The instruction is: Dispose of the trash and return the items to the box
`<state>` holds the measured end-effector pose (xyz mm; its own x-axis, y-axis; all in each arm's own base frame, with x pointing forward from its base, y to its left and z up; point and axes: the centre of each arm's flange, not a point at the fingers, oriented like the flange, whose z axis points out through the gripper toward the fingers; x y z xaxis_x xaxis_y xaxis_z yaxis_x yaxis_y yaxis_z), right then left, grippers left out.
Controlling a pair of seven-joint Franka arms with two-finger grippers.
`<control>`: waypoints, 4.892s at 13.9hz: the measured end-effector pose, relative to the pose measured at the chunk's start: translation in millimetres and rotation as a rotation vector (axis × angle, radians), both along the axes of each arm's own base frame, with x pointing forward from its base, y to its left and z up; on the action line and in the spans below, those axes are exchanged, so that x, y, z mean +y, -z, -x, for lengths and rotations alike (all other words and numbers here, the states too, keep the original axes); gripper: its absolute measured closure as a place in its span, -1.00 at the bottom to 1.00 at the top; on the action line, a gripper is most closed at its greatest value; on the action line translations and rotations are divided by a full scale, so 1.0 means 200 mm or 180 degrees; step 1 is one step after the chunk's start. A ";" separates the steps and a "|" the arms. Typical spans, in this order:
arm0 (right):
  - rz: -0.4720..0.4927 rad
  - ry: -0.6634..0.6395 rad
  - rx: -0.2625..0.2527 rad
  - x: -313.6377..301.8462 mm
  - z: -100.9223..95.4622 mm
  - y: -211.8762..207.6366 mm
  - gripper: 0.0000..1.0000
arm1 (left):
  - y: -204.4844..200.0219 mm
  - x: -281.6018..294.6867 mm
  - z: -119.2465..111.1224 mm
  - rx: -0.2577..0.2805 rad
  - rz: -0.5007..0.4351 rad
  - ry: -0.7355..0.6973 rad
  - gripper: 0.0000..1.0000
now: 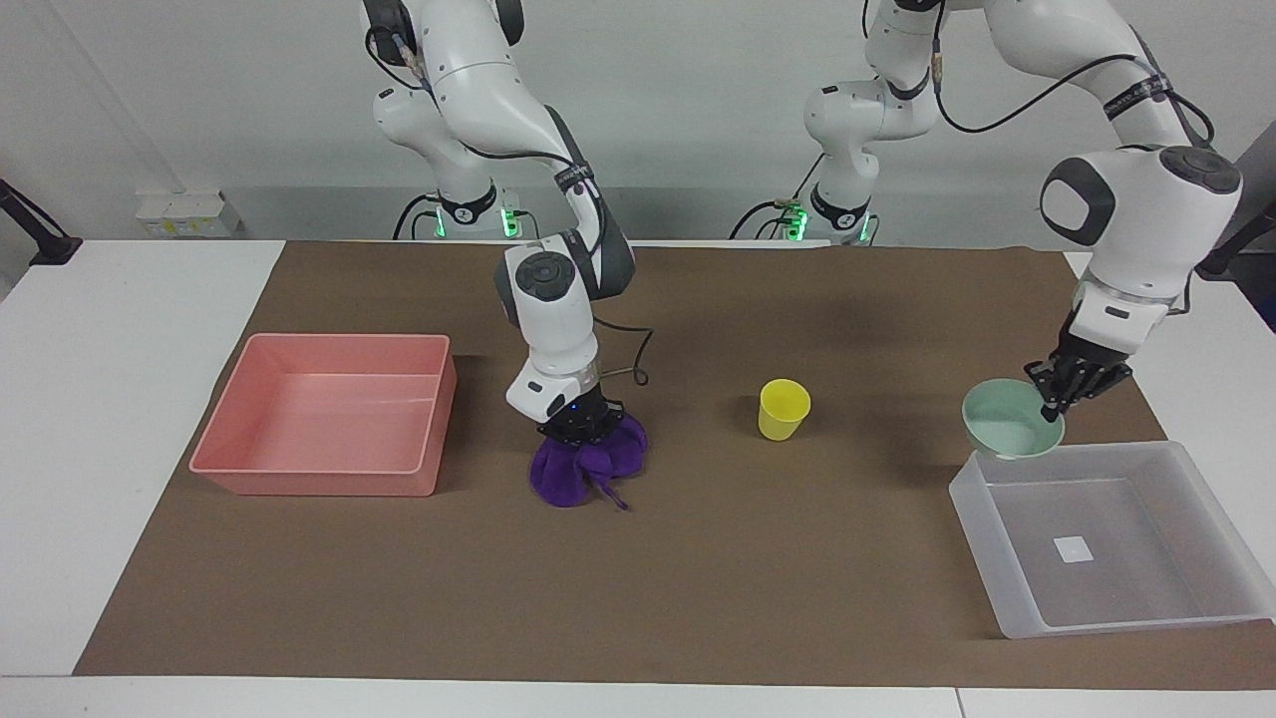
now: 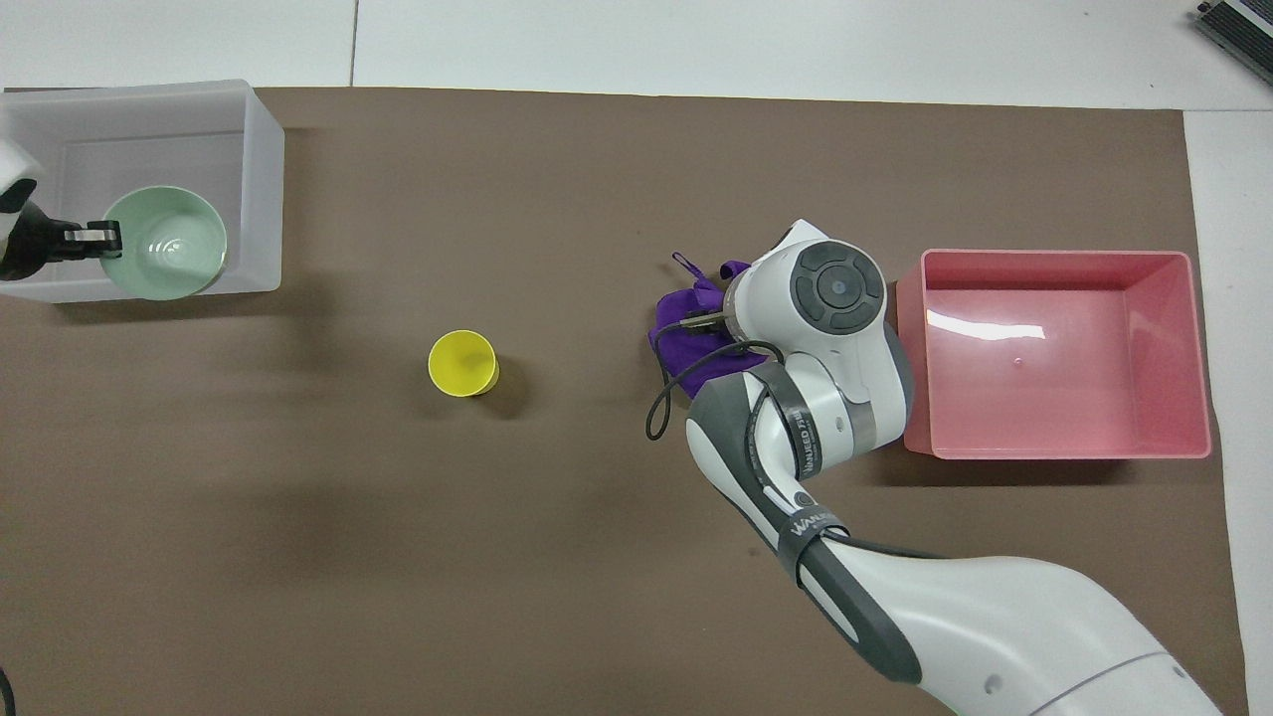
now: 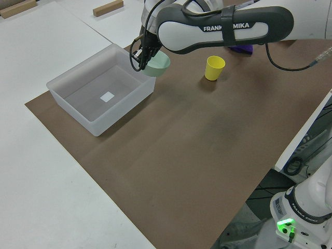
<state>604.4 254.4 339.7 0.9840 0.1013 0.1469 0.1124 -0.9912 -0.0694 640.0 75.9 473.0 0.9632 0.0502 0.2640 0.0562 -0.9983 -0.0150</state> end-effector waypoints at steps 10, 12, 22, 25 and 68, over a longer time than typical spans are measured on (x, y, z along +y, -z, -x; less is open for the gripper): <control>-0.0160 0.0419 -0.0197 -0.49 -0.05 -0.90 0.84 | 0.45 0.30 -0.58 -0.0055 -0.0015 -0.0208 0.95; -0.0107 0.0431 -0.0246 -0.67 -0.02 -1.05 0.84 | 0.54 0.31 -0.58 -0.0033 -0.0012 -0.0220 0.95; 0.0127 0.0382 0.0039 -1.56 0.11 -0.92 0.84 | 0.57 0.22 -0.57 -0.0039 0.0036 -0.0146 -0.02; 0.0140 0.0435 0.0064 -1.59 0.13 -0.62 0.84 | 0.35 0.07 -0.54 -0.0057 0.0050 -0.0017 -0.70; 0.0276 0.0666 0.0302 -1.39 0.33 -1.49 -1.00 | -0.01 -0.05 -0.23 -0.0159 0.0167 -0.0426 0.94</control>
